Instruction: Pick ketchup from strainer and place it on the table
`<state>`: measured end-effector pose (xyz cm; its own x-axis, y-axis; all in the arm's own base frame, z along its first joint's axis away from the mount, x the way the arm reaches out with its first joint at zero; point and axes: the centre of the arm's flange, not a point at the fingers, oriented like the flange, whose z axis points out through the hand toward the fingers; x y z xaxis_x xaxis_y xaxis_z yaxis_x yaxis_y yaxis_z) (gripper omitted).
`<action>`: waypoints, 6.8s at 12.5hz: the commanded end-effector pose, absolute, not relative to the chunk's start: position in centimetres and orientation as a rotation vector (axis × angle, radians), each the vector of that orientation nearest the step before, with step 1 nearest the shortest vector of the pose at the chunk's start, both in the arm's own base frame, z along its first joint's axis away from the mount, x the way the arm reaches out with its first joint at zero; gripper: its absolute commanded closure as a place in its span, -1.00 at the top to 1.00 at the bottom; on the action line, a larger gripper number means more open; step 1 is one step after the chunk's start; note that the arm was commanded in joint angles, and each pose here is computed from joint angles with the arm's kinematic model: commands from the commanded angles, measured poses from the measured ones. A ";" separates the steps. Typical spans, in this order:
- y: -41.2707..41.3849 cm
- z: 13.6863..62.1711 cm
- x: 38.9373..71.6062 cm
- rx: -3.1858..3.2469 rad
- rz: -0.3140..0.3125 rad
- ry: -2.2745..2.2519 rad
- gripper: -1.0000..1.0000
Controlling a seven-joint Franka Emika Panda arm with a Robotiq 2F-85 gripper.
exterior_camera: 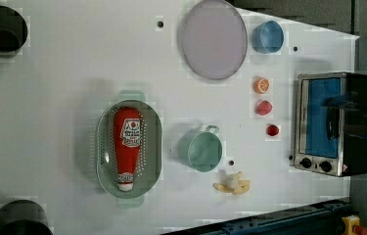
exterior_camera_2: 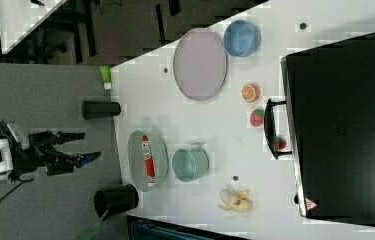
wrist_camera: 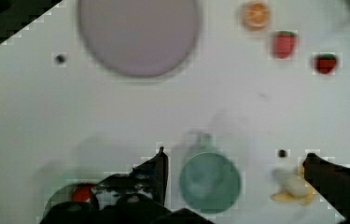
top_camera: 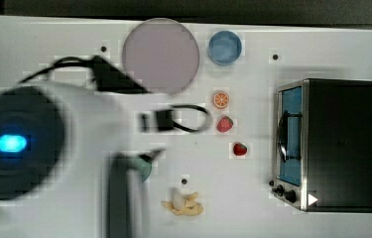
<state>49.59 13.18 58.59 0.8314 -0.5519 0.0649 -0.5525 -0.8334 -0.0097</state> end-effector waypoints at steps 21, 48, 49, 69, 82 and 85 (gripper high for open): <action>38.9 23.3 41.8 3.391 -0.082 -0.013 1.00; 26.2 39.9 50.0 3.182 0.055 -0.620 0.12; 23.8 40.4 50.9 3.155 0.062 -0.682 0.12; -2.5 24.3 51.8 2.872 -0.189 -1.245 1.00; 0.4 55.4 56.3 2.900 -0.046 -1.220 1.00; -0.3 56.9 55.9 2.881 -0.085 -1.233 1.00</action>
<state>54.66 1.68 59.28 0.7207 -0.6932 -0.0096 -0.6932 -0.7207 0.0016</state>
